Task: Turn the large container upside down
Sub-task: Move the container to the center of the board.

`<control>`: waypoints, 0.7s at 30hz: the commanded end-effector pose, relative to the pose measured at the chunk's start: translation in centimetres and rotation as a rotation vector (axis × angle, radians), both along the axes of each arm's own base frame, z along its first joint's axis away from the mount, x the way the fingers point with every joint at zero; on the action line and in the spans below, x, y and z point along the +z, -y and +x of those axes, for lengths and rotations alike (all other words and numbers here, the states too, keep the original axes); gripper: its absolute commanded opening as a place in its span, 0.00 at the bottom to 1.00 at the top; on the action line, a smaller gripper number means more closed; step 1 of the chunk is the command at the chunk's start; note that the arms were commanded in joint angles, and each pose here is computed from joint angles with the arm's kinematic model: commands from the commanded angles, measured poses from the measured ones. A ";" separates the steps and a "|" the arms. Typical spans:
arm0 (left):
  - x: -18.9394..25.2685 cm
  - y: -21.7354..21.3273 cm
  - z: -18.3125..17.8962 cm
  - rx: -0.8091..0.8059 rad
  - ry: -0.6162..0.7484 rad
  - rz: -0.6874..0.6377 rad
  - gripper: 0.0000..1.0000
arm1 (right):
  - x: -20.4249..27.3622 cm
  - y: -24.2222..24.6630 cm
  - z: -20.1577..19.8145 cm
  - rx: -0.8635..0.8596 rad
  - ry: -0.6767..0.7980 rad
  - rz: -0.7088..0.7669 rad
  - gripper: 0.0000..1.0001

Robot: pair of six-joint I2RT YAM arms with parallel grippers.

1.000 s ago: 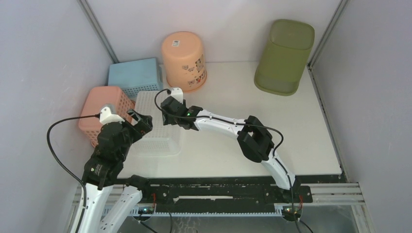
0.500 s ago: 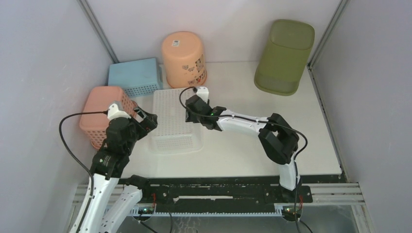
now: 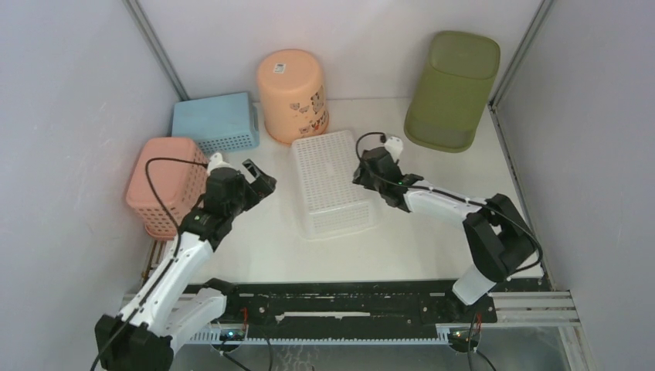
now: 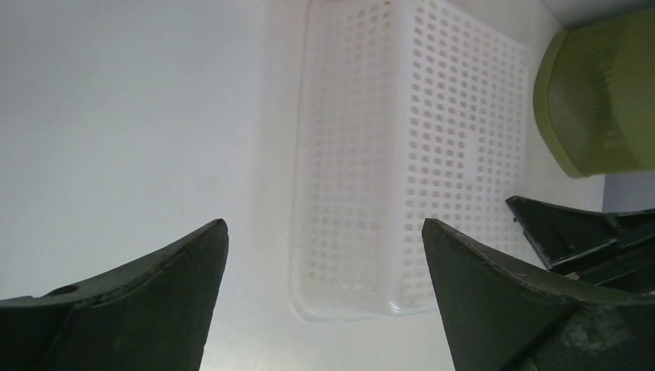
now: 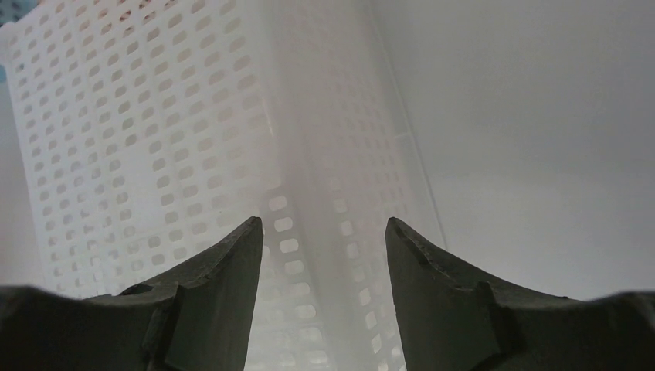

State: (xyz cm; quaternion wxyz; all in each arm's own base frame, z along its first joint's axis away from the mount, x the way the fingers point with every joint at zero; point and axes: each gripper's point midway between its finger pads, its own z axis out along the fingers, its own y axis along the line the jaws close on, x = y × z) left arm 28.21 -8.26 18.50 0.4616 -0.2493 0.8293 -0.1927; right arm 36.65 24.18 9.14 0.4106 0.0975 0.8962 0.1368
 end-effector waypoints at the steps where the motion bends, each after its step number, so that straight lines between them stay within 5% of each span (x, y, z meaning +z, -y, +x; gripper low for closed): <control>1: 0.9 3.7 2.4 -0.070 0.056 -0.054 1.00 | -6.1 9.1 -4.3 -0.096 -0.221 -0.187 0.66; 10: -1.2 8.2 5.2 -0.143 -0.002 -0.059 1.00 | -6.2 14.8 -3.5 -0.230 -0.235 -0.166 0.66; 21: -1.7 10.3 6.5 -0.179 -0.015 -0.059 1.00 | -5.4 17.3 2.6 -0.398 -0.225 -0.037 0.66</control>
